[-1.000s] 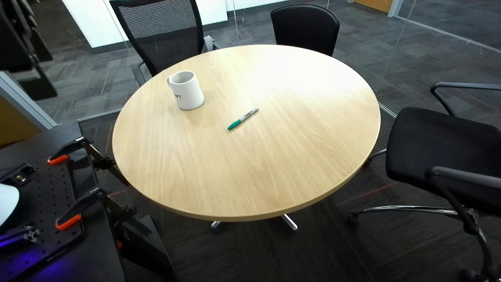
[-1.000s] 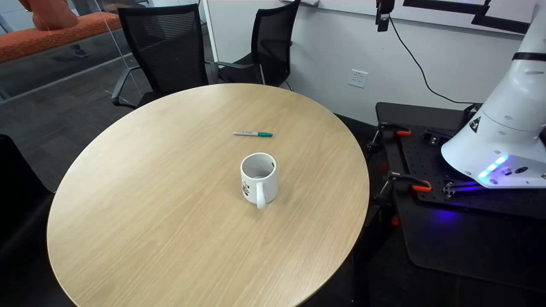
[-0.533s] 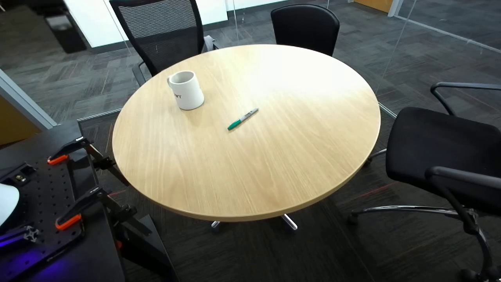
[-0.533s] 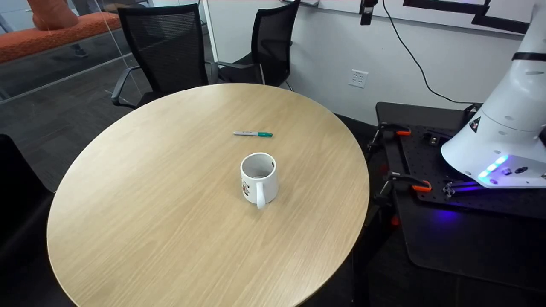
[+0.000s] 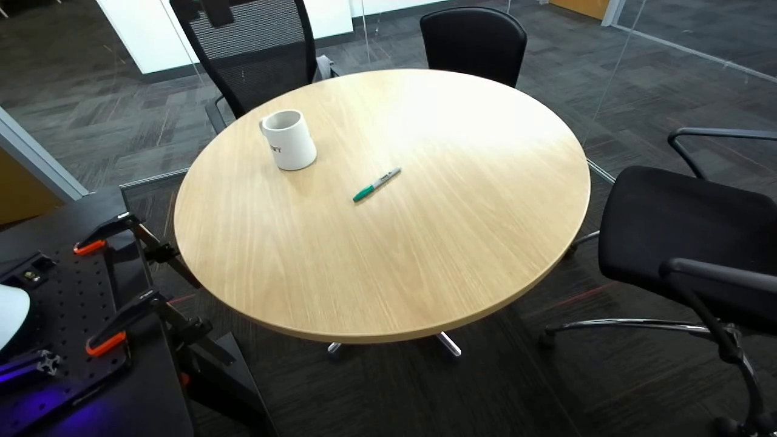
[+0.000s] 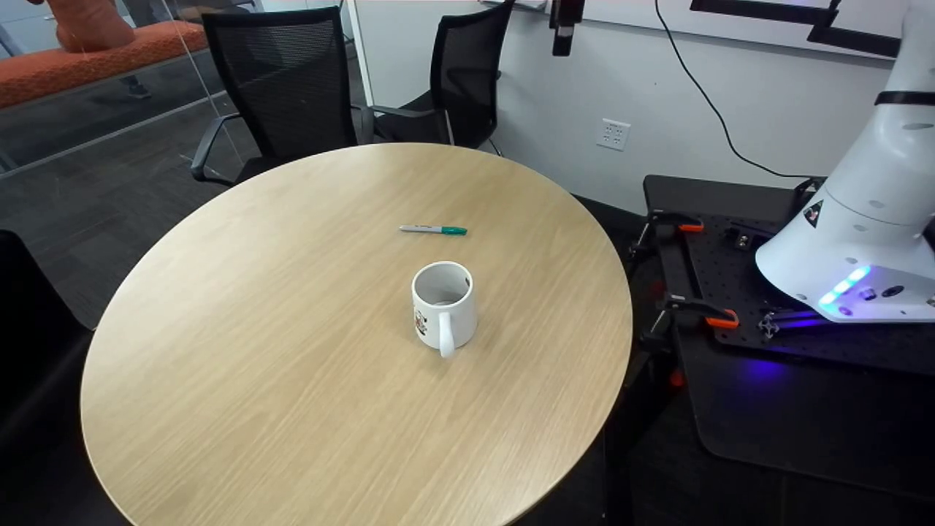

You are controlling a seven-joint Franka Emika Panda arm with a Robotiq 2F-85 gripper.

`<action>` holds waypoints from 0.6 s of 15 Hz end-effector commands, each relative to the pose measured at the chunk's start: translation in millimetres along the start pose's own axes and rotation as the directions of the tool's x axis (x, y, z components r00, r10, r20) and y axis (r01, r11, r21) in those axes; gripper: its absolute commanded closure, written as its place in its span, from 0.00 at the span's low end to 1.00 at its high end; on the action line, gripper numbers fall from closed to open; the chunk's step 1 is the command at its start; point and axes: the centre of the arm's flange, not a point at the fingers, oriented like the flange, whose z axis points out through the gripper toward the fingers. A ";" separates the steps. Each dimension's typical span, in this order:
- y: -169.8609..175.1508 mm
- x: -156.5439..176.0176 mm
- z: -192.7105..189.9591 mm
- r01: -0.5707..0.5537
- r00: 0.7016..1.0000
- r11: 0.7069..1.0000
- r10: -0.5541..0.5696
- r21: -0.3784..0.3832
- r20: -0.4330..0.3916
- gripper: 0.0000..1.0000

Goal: Pick up the pen and put it in the cup

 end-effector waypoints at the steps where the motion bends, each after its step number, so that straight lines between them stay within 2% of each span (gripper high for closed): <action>1: -5.0 49.6 19.5 0.006 1.000 1.000 -0.006 -0.026 0.002 0.00; 9: -20.8 102.6 91.7 0.064 0.998 0.998 -0.065 -0.017 -0.018 0.00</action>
